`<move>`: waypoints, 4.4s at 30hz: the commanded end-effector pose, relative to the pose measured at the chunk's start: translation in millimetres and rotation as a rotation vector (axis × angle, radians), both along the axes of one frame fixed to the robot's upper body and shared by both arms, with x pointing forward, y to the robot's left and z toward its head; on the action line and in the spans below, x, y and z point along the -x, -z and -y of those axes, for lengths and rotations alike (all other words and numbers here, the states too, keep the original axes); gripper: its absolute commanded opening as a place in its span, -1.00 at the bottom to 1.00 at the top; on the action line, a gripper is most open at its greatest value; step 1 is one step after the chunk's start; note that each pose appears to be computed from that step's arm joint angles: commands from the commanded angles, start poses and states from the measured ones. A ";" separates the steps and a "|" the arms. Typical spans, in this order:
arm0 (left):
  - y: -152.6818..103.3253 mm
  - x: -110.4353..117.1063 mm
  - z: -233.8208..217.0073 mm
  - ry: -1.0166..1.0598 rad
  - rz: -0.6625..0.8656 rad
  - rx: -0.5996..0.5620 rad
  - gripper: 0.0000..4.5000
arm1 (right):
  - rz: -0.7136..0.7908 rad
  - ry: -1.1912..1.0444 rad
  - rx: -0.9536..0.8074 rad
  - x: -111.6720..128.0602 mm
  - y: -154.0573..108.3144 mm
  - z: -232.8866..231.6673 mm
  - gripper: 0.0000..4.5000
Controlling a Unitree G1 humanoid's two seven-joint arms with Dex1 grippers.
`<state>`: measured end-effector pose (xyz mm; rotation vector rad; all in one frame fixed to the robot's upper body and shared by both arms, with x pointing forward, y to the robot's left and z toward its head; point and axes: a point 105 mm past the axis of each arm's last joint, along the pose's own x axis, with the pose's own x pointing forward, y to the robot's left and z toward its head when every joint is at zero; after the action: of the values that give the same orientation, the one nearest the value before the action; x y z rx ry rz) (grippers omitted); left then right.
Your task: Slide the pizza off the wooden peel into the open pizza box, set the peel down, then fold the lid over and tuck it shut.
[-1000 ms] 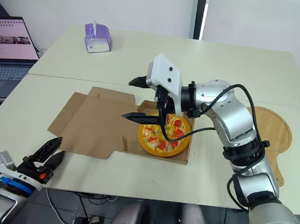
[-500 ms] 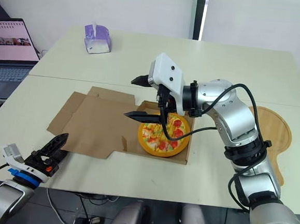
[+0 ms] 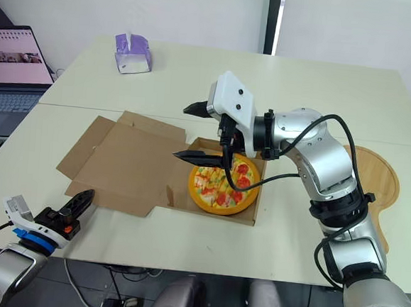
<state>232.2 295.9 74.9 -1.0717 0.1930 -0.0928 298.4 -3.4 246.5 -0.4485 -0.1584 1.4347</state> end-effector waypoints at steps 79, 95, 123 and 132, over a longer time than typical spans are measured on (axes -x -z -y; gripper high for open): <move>-181.4 -197.0 153.5 0.515 0.710 -0.918 -1.00 | -0.032 0.808 -0.284 -100.0 12.5 150.4 0.99; -184.6 -196.6 151.2 0.510 0.714 -0.924 -1.00 | -0.100 0.701 -0.388 -113.3 0.2 132.3 0.00; -168.0 -197.9 137.8 0.393 0.709 -0.983 -0.02 | -0.044 0.719 -0.396 -98.1 -8.1 108.1 -1.00; -171.0 -196.6 129.3 0.376 0.715 -0.989 -0.44 | -0.045 0.731 -0.397 -100.8 -8.9 110.6 -1.00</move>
<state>432.2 159.1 228.2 0.0171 -0.1423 -0.6479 402.6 -112.6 237.8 -0.1043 -0.1516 0.6707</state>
